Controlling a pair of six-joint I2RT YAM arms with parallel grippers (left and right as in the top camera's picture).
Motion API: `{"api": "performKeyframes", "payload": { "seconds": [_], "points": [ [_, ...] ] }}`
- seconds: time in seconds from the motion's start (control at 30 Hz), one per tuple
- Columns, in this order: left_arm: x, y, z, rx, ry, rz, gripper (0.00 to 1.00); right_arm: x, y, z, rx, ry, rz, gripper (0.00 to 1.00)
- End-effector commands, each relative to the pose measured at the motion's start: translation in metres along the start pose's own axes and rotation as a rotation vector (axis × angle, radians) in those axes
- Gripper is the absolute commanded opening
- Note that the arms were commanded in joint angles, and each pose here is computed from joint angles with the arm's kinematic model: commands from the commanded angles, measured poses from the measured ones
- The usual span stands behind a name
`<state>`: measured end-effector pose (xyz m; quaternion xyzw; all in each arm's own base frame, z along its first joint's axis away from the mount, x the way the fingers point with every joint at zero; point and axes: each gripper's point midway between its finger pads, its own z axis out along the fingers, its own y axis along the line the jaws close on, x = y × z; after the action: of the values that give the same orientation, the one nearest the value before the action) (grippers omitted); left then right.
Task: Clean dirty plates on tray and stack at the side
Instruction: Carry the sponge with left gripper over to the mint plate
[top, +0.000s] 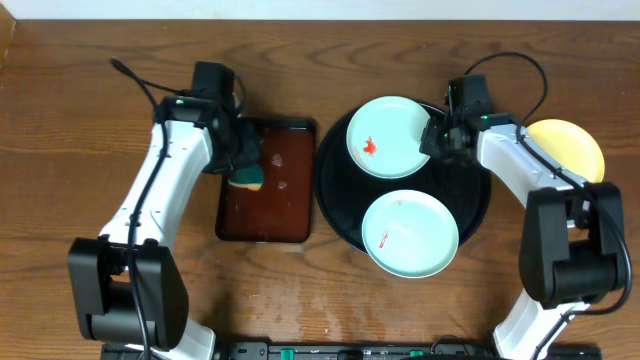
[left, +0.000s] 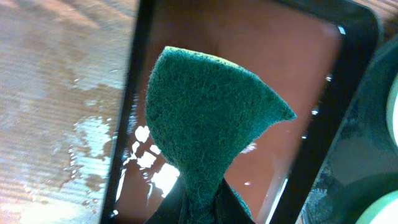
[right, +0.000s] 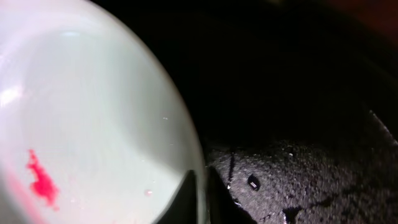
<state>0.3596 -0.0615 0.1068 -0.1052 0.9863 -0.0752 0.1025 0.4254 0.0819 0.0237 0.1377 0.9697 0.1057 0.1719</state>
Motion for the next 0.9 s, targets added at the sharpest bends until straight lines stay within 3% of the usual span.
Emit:
{"api": "performKeyframes", "payload": {
  "seconds": [0.0,0.1,0.17,0.33,0.6,0.73,0.87],
  "points": [
    [0.005,-0.013,0.001,0.007,-0.004,0.077,0.08,0.005,0.001,0.006,0.0,0.017,-0.036,0.32],
    [0.006,-0.017,0.002,-0.005,-0.01,0.095,0.07,-0.009,0.009,-0.008,-0.044,-0.015,-0.151,0.46],
    [0.005,-0.018,0.002,-0.011,-0.017,0.1,0.08,-0.018,0.009,-0.018,-0.045,-0.032,-0.17,0.48],
    [-0.003,-0.022,0.002,0.003,-0.05,0.086,0.08,-0.029,0.004,-0.022,-0.041,-0.056,-0.225,0.38],
    [-0.018,-0.029,0.0,0.028,-0.115,0.093,0.08,-0.027,0.002,0.001,-0.038,-0.044,-0.282,0.32],
    [-0.02,-0.032,0.0,0.031,-0.126,0.099,0.08,-0.022,0.0,0.014,-0.034,-0.023,-0.282,0.2],
    [-0.024,-0.036,-0.001,0.039,-0.144,0.106,0.08,-0.017,-0.002,0.021,-0.029,-0.006,-0.282,0.21]
  ]
}}
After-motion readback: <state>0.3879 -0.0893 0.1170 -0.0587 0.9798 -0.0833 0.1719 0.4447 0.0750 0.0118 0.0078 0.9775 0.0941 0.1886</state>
